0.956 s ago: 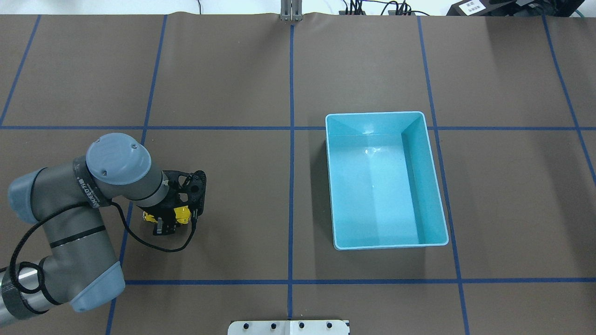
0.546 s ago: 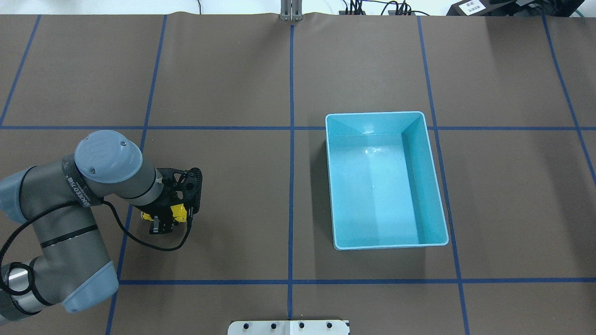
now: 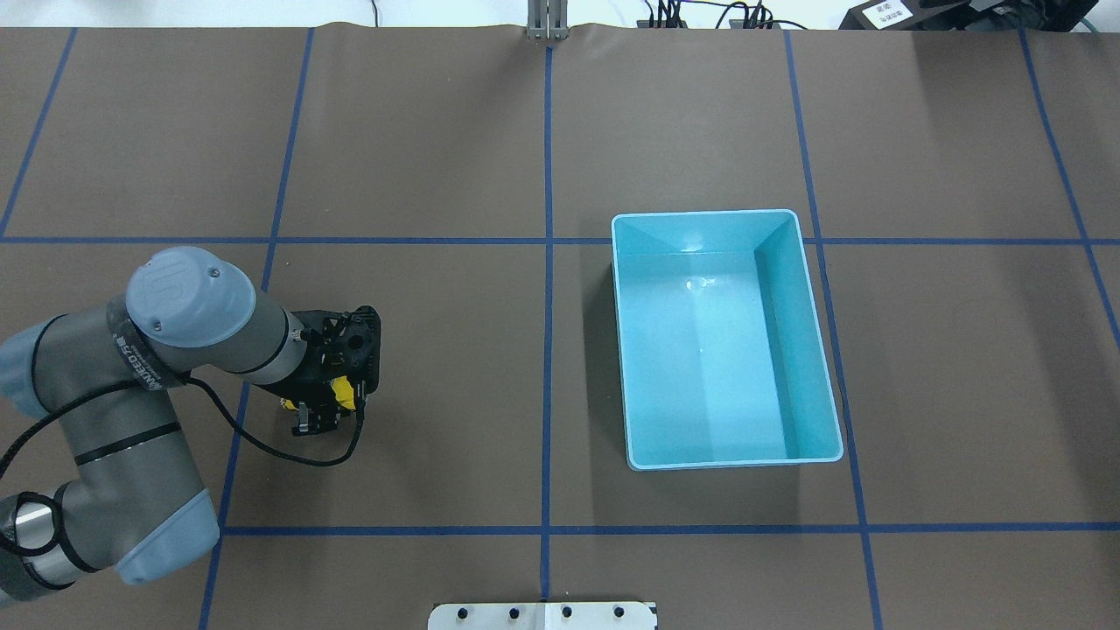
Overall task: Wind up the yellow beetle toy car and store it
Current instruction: 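Press the left gripper on the car and drag it backward to wind it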
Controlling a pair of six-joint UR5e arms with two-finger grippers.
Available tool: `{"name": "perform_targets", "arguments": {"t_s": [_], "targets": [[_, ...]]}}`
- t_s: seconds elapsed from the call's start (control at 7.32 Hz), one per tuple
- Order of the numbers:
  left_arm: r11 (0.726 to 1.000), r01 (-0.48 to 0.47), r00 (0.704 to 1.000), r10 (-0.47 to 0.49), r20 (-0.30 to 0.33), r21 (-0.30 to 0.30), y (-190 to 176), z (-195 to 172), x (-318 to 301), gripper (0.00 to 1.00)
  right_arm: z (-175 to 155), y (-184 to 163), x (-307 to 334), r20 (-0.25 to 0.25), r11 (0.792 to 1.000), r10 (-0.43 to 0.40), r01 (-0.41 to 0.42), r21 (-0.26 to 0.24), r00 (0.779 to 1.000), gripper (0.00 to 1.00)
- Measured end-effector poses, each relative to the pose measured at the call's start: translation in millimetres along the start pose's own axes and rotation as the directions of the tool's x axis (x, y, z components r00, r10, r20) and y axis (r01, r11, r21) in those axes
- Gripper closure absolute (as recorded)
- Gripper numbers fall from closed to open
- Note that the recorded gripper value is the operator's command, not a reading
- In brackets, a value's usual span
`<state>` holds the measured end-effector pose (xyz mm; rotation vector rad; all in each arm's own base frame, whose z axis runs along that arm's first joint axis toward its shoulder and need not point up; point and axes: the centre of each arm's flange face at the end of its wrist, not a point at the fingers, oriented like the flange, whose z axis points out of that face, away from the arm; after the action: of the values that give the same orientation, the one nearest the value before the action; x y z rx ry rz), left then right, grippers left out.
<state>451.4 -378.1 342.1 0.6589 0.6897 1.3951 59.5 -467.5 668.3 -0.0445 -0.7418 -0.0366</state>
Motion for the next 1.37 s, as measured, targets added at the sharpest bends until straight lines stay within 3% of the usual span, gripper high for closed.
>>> {"name": "perform_targets", "arguments": {"t_s": [1.37], "targets": [[0.994,0.095,0.995,-0.096,0.023,0.047,14.0,22.2,-14.2,0.79,-1.5,-3.0,-0.2,-0.011,1.0,-0.025,0.025,0.013,1.0,0.0]]}}
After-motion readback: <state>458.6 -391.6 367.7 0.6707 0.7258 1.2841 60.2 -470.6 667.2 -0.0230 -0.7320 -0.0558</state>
